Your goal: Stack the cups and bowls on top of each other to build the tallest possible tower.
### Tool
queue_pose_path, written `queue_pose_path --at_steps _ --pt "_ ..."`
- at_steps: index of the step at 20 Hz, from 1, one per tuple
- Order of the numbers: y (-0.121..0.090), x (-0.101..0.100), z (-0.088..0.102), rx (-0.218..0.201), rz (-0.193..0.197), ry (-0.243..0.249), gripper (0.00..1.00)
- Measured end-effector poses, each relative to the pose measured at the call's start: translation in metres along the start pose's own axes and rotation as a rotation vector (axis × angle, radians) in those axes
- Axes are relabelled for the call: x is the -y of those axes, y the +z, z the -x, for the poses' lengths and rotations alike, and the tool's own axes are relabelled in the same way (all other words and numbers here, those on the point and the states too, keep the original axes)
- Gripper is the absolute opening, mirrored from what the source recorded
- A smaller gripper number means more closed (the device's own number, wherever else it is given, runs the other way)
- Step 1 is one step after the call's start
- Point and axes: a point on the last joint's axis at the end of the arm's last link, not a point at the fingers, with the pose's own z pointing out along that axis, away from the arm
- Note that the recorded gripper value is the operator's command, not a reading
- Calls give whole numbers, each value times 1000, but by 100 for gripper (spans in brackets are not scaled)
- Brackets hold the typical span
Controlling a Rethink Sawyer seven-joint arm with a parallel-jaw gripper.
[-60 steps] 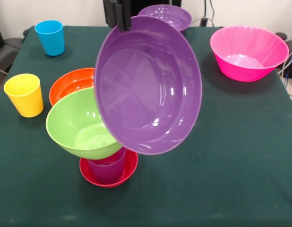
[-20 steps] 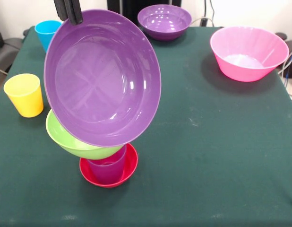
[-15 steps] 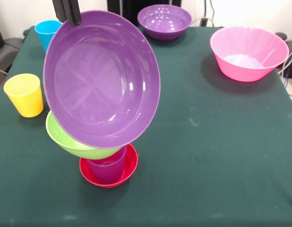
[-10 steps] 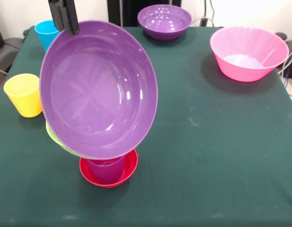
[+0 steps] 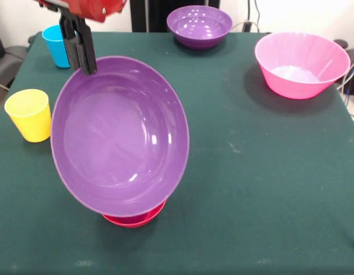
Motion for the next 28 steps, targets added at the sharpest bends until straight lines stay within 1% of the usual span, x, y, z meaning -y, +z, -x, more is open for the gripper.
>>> queue_pose_path --at_steps 6,11,16,28 --pt "13 2 -5 -5 -5 0 0" --pt "15 2 -8 -11 -9 -1 0" --pt "12 2 -9 -11 -10 -3 0" --pt "-3 0 -8 11 -10 -8 0"
